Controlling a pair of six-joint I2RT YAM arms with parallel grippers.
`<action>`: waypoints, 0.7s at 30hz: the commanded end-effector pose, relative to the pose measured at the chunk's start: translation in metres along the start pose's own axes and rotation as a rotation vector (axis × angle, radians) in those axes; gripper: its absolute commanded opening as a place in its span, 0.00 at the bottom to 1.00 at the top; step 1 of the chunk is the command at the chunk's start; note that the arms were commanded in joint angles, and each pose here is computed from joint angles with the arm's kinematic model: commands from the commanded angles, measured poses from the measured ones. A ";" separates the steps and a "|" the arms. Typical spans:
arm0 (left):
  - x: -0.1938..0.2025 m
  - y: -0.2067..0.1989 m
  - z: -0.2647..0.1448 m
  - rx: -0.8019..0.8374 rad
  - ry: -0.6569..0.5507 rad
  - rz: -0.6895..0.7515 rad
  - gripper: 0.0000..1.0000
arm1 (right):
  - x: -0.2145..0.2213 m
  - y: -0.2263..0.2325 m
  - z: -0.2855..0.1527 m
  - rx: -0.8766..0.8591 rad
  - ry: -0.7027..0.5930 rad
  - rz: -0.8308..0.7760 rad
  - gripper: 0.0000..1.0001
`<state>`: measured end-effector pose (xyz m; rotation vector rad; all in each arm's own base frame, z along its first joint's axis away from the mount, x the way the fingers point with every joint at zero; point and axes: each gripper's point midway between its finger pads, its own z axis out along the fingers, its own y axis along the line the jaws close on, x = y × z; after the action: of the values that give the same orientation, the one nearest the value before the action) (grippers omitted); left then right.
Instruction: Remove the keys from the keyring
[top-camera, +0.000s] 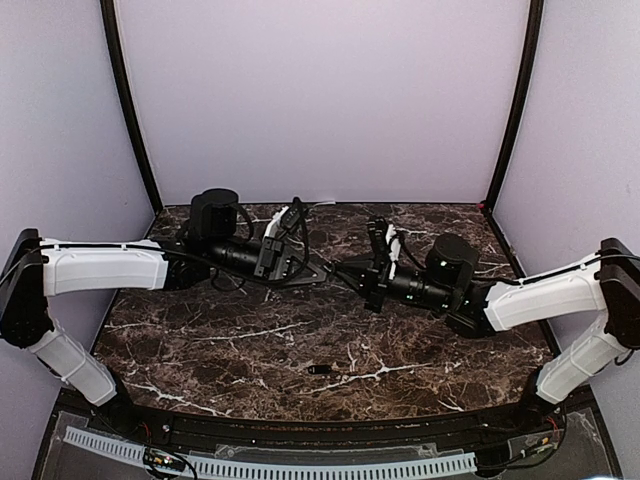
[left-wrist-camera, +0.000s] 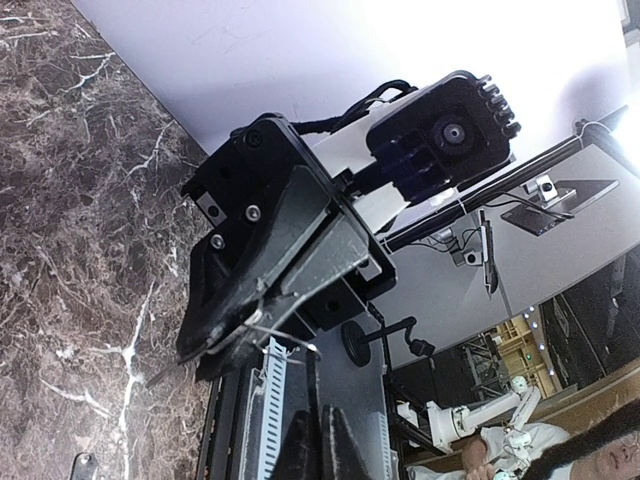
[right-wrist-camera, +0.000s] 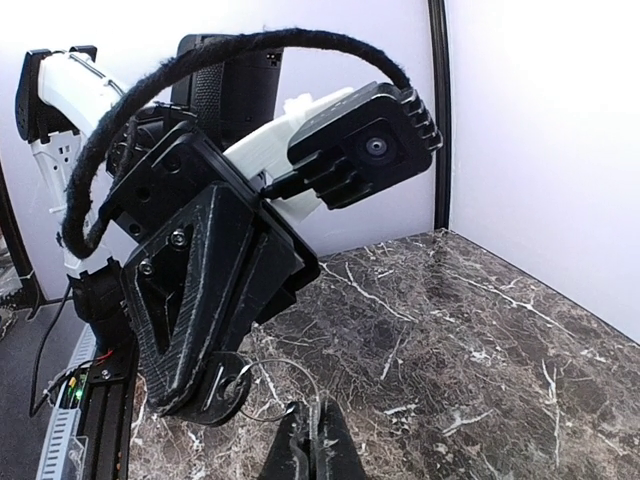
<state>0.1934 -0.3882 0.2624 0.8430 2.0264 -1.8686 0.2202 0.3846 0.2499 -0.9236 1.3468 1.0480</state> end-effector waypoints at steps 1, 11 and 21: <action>0.014 -0.023 -0.006 0.065 0.048 0.025 0.00 | -0.040 -0.027 -0.017 0.144 -0.152 -0.003 0.00; 0.005 -0.008 -0.012 -0.030 -0.008 0.028 0.00 | -0.055 0.007 -0.024 -0.028 -0.183 -0.068 0.00; 0.001 -0.002 -0.013 -0.105 0.014 0.080 0.00 | -0.055 0.015 -0.018 -0.079 -0.127 -0.108 0.00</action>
<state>0.1894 -0.3862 0.2675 0.8956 2.0047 -1.7906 0.2009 0.3769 0.2618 -0.9761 1.2808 1.0940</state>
